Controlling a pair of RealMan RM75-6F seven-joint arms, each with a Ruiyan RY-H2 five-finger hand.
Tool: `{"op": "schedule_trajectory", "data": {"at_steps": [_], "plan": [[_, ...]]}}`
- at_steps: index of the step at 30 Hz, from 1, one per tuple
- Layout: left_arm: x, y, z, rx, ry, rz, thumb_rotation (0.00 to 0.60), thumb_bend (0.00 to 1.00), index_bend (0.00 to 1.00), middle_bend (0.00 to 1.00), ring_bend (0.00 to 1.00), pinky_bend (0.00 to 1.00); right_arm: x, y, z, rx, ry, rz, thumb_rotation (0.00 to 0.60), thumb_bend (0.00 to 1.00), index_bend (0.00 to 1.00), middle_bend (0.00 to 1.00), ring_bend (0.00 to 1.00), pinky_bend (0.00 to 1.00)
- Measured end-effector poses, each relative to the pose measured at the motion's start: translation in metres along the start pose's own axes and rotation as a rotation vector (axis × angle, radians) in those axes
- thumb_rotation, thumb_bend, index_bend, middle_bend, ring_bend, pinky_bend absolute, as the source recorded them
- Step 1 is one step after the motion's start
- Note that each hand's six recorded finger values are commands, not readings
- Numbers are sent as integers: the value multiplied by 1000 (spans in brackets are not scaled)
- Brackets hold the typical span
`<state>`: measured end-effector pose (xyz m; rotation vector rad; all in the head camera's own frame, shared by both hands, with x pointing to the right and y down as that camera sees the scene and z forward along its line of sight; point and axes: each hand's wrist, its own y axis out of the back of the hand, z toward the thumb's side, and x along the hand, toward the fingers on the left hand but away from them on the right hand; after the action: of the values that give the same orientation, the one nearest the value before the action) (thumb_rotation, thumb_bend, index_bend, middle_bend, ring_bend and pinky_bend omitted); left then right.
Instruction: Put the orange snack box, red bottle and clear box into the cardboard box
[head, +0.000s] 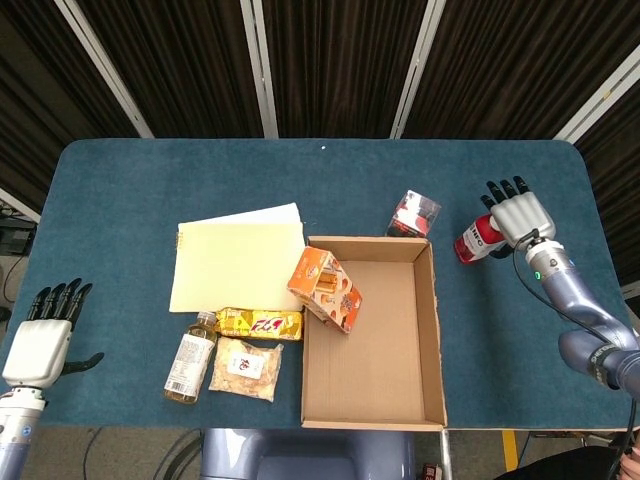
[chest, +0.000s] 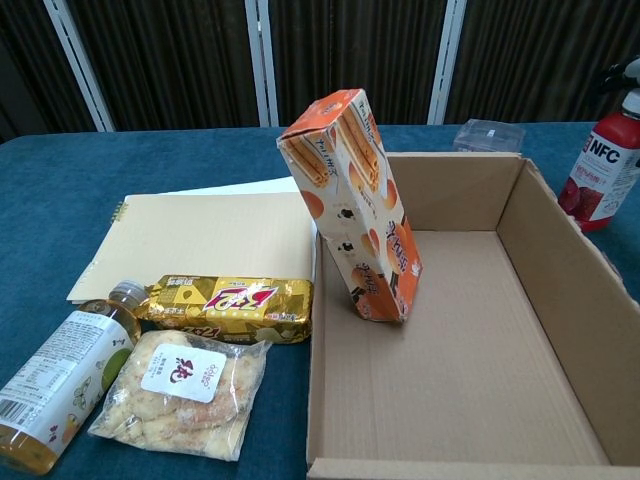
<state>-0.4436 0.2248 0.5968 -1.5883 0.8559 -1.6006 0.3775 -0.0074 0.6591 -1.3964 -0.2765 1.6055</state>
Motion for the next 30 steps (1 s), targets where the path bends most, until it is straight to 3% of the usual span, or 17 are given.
{"op": "schedule_trajectory", "data": {"at_steps": [7, 10, 19, 30], "plan": [[0, 1, 3, 1, -15, 2, 523, 0, 0, 0, 0, 0, 2, 6, 10, -40, 41, -40, 600, 150, 349, 225, 323, 461], [0, -1, 3, 3, -19, -3, 524, 0, 0, 0, 0, 0, 2, 7, 14, -39, 54, -46, 600, 171, 384, 270, 350, 481], [-2, 0, 0, 2, -11, 1, 523, 0, 0, 0, 0, 0, 0, -11, 13, -55, 34, -10, 600, 259, 446, 342, 483, 643], [-3, 1, 2, 0, -17, 5, 524, 1, 0, 0, 0, 0, 2, -9, 8, -88, 24, -29, 600, 353, 523, 412, 590, 789]]}}
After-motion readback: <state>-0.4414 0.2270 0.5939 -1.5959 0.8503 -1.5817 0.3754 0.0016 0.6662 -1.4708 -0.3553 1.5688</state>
